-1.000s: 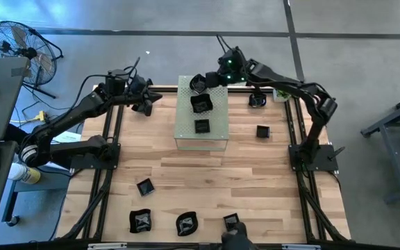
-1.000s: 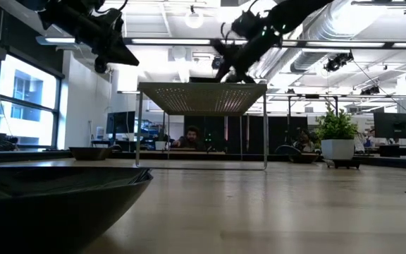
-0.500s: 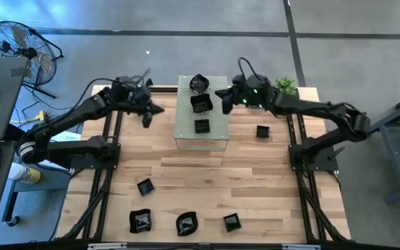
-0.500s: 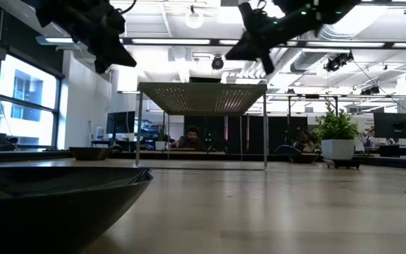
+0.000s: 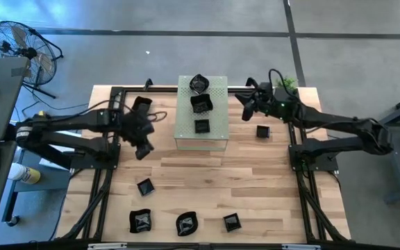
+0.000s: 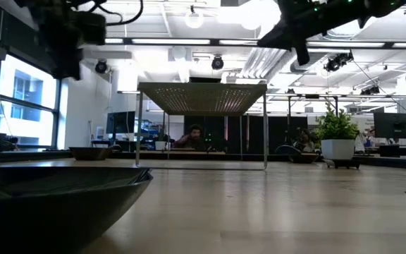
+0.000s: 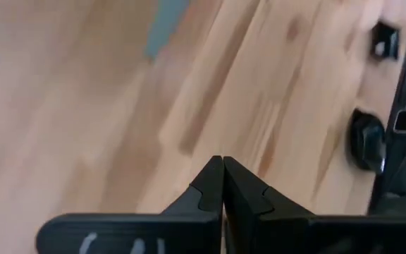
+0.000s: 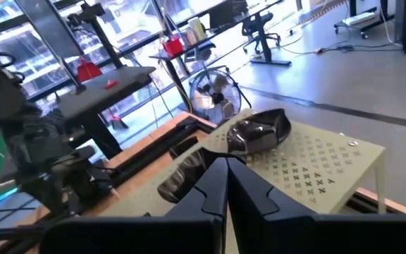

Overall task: Pick & Place Mini shaped plates
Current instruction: Stack the top black square plate on top of the black square plate on the shelf

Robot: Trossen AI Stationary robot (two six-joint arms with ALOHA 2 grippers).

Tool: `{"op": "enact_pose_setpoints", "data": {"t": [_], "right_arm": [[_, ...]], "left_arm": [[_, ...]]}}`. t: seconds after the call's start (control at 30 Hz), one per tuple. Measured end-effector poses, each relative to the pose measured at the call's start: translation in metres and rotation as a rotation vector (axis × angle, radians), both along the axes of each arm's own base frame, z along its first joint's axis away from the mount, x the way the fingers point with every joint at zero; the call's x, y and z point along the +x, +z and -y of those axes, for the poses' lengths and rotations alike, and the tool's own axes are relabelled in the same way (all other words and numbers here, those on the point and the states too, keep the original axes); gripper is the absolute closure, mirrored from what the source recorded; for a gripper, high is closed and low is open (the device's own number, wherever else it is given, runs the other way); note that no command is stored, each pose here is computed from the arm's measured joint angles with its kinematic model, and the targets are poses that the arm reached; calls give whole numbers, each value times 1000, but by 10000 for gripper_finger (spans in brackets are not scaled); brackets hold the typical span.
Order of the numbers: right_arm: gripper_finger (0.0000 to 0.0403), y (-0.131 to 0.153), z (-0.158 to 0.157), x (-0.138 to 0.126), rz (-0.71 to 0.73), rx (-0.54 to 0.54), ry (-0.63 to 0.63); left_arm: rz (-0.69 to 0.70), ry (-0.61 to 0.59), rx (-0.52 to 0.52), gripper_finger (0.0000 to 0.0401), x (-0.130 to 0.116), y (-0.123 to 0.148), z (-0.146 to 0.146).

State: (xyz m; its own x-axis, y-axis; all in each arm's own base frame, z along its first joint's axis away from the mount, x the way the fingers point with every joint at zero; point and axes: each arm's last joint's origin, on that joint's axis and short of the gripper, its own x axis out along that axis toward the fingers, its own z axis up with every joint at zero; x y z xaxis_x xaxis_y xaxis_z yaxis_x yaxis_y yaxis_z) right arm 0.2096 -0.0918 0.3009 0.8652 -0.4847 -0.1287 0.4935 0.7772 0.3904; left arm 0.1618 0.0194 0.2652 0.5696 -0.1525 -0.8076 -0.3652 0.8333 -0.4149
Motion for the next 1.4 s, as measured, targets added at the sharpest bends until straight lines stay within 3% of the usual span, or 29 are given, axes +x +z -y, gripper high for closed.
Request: {"op": "enact_pose_setpoints", "data": {"t": [0.27,0.43,0.67,0.9,1.03,1.4], "right_arm": [[400,1,-1,-3,-5,-18,-4],[399,1,-2,-3,-4,-17,15],[400,1,-2,-3,-10,-17,16],[397,1,-2,-3,-13,-22,16],[400,1,-2,-3,-14,-23,9],[399,1,-2,-3,-22,-37,19]], "left_arm": [[-199,-5,-94,385,-6,-10,33],[-251,2,-72,331,-9,-34,50],[-223,-32,-136,266,-13,-75,70],[-271,-4,-107,270,-25,-101,78],[-194,-46,-138,281,-23,-106,86],[-236,-57,-125,317,-19,-125,93]]}}
